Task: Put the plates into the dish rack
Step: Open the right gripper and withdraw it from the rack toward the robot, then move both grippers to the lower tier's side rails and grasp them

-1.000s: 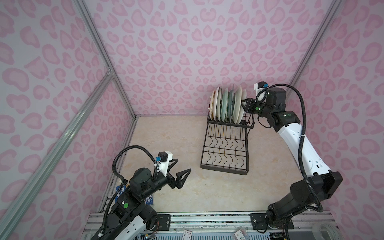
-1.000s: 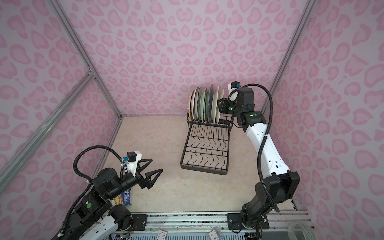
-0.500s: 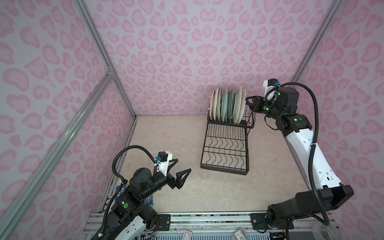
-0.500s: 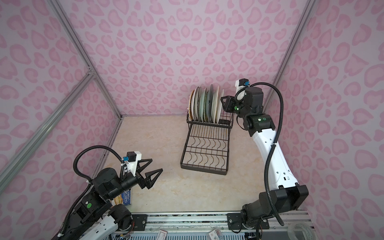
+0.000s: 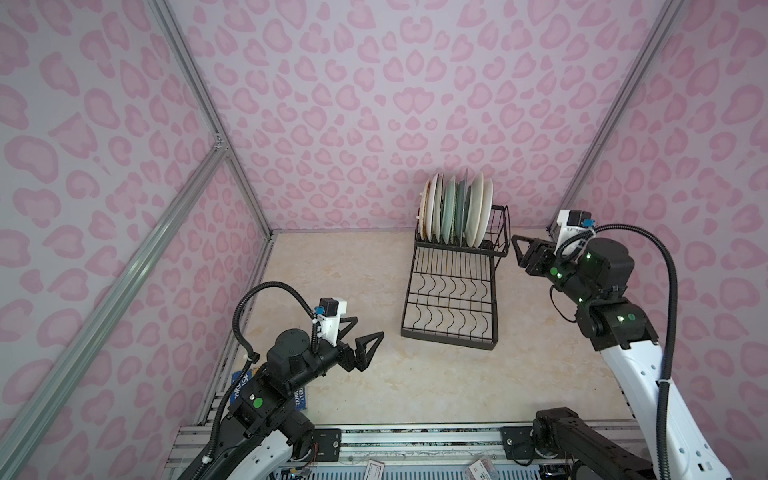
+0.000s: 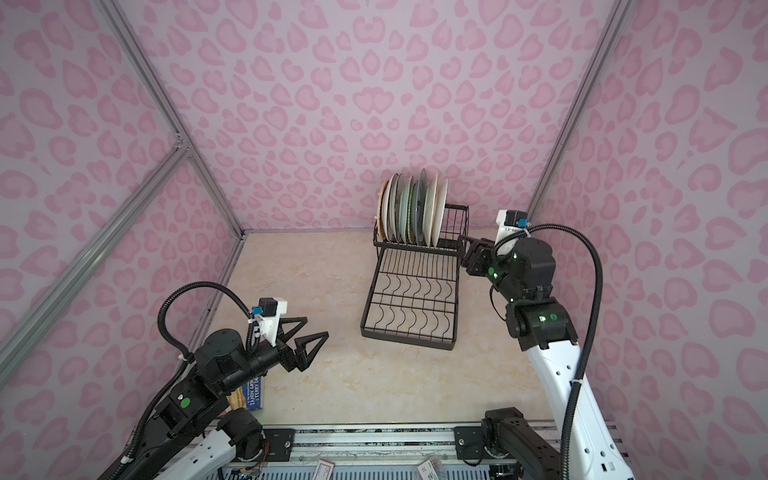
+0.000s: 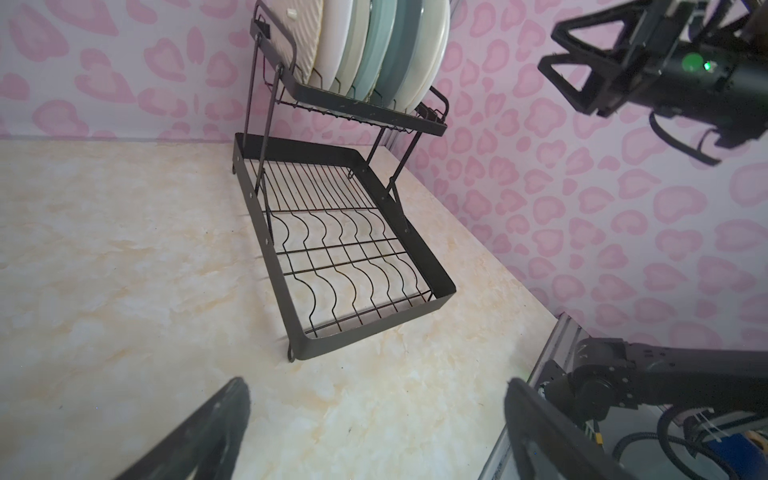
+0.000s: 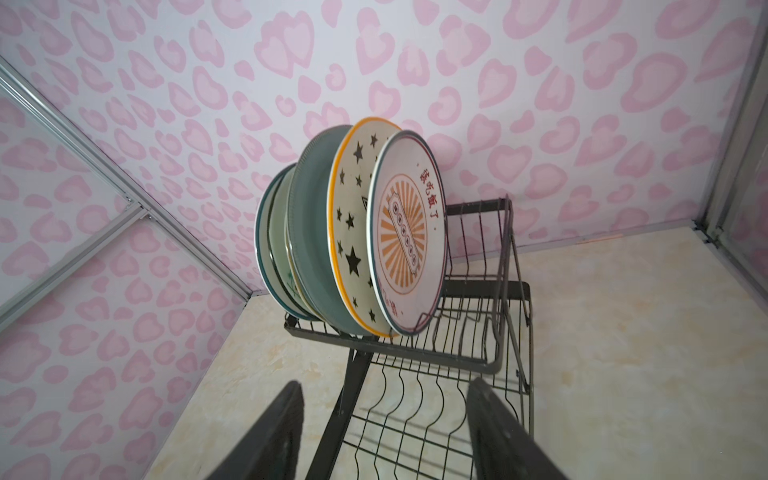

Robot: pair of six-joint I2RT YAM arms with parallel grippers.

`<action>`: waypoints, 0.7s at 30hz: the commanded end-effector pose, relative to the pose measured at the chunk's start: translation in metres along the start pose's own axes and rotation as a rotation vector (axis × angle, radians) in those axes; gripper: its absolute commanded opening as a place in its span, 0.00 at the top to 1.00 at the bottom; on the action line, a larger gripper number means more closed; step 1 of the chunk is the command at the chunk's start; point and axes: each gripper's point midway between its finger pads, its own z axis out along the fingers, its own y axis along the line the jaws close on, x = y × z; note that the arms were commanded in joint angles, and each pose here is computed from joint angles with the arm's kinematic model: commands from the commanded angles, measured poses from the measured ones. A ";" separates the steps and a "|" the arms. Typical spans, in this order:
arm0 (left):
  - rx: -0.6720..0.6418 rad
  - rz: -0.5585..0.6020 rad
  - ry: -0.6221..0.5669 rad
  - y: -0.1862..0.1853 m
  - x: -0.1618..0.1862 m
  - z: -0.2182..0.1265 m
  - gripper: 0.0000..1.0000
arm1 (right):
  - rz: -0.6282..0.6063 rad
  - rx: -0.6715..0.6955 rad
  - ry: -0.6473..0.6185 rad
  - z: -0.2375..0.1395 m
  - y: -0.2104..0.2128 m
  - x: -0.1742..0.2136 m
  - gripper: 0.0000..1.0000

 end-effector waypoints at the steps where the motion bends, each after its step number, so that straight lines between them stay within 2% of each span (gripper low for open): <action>1: -0.042 -0.126 -0.027 0.008 -0.007 0.010 0.01 | 0.055 0.042 -0.001 -0.006 -0.019 0.028 0.37; 6: -0.191 -0.201 0.075 0.040 0.013 0.043 0.02 | 0.126 0.128 0.061 -0.007 -0.057 0.093 0.36; 11: -0.290 -0.184 0.255 0.054 0.035 0.089 0.07 | 0.171 0.169 0.162 0.010 -0.082 0.150 0.37; 17: -0.457 -0.098 0.349 0.077 0.040 0.135 0.12 | 0.143 0.214 0.246 0.030 -0.097 0.188 0.38; 21: -0.524 -0.071 0.384 0.086 0.045 0.162 0.21 | 0.129 0.248 0.295 0.042 -0.107 0.204 0.40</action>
